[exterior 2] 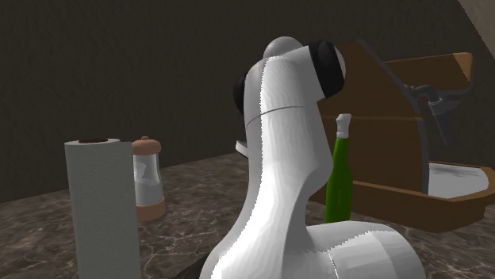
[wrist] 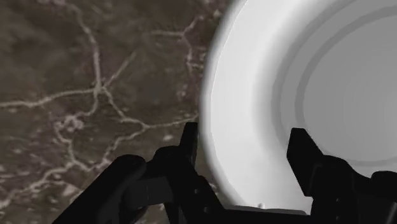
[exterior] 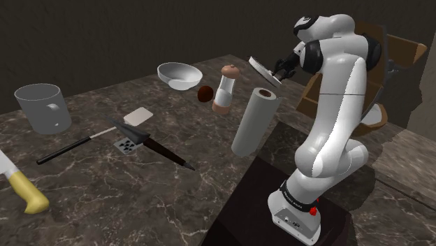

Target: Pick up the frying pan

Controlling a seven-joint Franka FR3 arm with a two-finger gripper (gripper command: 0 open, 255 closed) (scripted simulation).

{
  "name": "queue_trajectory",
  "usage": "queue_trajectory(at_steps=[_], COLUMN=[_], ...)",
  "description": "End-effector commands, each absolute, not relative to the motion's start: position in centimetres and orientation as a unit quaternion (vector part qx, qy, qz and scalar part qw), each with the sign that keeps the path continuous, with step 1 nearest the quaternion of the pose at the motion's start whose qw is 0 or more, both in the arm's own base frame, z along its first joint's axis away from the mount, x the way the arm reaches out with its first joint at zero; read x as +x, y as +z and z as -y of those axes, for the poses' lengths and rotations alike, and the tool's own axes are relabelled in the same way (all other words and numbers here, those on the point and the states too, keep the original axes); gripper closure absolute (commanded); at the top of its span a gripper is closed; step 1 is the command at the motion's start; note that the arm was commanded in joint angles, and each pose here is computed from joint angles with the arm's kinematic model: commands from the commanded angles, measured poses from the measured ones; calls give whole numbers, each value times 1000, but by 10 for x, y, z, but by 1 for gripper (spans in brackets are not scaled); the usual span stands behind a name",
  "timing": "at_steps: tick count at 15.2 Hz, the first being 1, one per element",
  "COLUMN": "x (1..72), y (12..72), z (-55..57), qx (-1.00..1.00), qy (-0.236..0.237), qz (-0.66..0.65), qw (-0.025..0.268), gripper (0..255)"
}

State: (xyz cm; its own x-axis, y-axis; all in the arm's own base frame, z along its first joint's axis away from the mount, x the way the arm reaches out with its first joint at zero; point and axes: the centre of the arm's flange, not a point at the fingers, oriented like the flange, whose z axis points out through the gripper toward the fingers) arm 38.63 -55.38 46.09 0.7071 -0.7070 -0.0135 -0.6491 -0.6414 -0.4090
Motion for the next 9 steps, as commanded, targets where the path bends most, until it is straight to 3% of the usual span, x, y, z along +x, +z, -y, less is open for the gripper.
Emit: queue_trajectory(at_steps=[1, 9], x=[386, 383], y=[429, 450], z=[549, 557], qx=[-895, -895], qy=[-52, -52], qz=[-382, -382], qw=[224, 225], gripper=[255, 255])
